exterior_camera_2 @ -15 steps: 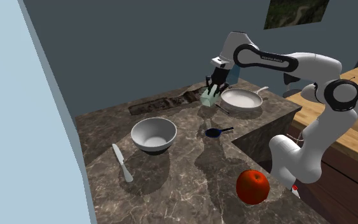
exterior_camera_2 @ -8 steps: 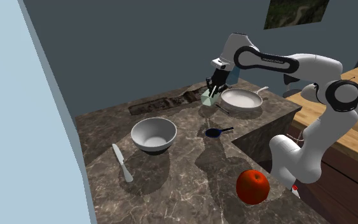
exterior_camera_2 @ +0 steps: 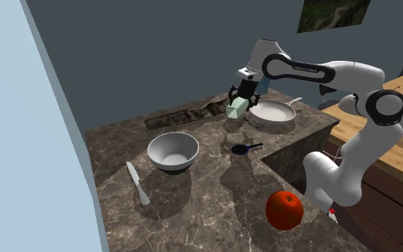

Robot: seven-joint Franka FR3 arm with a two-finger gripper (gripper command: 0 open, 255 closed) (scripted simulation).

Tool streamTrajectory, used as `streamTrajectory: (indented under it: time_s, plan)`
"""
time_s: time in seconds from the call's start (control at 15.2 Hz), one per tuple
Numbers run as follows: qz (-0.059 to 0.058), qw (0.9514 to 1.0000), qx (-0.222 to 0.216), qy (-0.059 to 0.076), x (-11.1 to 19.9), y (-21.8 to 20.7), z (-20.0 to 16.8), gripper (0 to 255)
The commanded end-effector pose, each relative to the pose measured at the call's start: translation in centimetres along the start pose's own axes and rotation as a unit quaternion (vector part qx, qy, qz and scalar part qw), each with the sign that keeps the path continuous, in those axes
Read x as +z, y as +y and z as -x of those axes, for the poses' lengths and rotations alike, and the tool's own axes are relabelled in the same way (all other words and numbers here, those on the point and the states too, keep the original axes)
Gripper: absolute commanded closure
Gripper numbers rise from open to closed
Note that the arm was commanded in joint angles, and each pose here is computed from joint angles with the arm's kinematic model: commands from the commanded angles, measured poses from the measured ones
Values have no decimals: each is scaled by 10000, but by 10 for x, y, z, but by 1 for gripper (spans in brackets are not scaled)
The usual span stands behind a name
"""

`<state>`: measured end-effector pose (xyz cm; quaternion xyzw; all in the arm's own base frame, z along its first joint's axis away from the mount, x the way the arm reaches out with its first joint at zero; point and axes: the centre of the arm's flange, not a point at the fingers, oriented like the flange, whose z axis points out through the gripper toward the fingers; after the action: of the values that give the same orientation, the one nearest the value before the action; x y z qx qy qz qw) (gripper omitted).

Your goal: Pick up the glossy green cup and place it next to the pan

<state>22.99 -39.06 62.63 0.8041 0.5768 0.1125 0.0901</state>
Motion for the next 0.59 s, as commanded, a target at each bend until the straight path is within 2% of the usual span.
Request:
streamTrajectory:
  time_s: [0.0, 0.2, 0.53]
  plan:
    - [-3, 10000, 1, 0, -12, 0, 1, 0]
    - [-3, 10000, 1, 0, -49, 0, 1, 0]
    - [-3, 10000, 1, 0, -49, 0, 1, 0]
